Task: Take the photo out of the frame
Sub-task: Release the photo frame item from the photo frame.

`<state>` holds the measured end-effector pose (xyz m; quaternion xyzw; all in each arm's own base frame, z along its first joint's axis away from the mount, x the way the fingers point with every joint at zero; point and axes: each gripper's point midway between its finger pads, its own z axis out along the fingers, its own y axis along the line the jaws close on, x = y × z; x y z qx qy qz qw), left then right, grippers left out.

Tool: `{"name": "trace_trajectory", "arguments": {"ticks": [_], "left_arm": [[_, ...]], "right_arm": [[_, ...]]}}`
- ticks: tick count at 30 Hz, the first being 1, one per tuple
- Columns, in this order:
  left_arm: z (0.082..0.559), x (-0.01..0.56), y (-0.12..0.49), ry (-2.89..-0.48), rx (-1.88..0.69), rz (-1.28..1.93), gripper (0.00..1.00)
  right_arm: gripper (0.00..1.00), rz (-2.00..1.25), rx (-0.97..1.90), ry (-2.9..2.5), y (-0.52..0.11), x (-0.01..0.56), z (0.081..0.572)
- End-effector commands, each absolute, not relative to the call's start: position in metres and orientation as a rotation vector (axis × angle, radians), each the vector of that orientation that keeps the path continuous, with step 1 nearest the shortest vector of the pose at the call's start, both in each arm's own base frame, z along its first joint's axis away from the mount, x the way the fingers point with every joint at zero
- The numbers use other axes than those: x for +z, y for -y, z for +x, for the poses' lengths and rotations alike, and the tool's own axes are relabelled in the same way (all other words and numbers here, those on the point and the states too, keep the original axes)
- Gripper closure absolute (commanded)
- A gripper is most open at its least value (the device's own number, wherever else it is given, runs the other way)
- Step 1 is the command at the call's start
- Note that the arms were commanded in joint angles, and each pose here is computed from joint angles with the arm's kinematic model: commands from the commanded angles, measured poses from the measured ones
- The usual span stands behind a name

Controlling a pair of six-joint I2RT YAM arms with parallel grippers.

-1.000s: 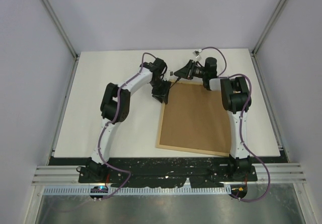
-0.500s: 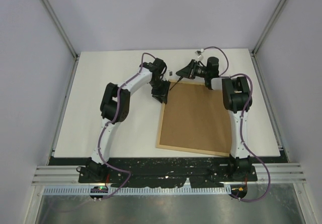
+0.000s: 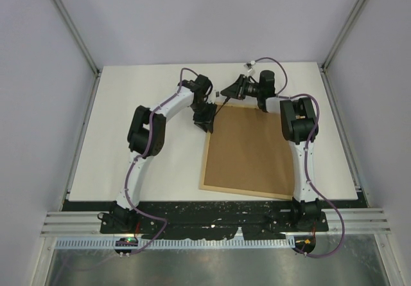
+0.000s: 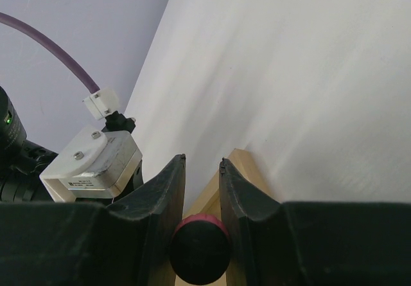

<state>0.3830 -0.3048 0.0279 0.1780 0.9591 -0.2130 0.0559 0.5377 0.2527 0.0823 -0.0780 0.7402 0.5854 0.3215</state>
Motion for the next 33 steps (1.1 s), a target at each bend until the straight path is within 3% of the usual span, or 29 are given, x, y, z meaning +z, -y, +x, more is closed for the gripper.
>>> {"name": "trace_trajectory", "arguments": {"ticks": [1, 17, 33], "left_arm": [[0.373, 0.035, 0.310, -2.911, -0.673, 0.557, 0.67], [0.370, 0.034, 0.311, -2.923, -0.685, 0.550, 0.66], [0.372, 0.035, 0.305, -2.907, -0.639, 0.552, 0.61]], "right_arm": [[0.92, -0.219, 1.561, -1.906, -0.264, 0.084, 0.540], [0.92, -0.134, 1.615, -2.006, -0.305, 0.095, 0.507], [0.92, -0.019, 1.300, -2.241, -0.325, 0.144, 0.486]]}}
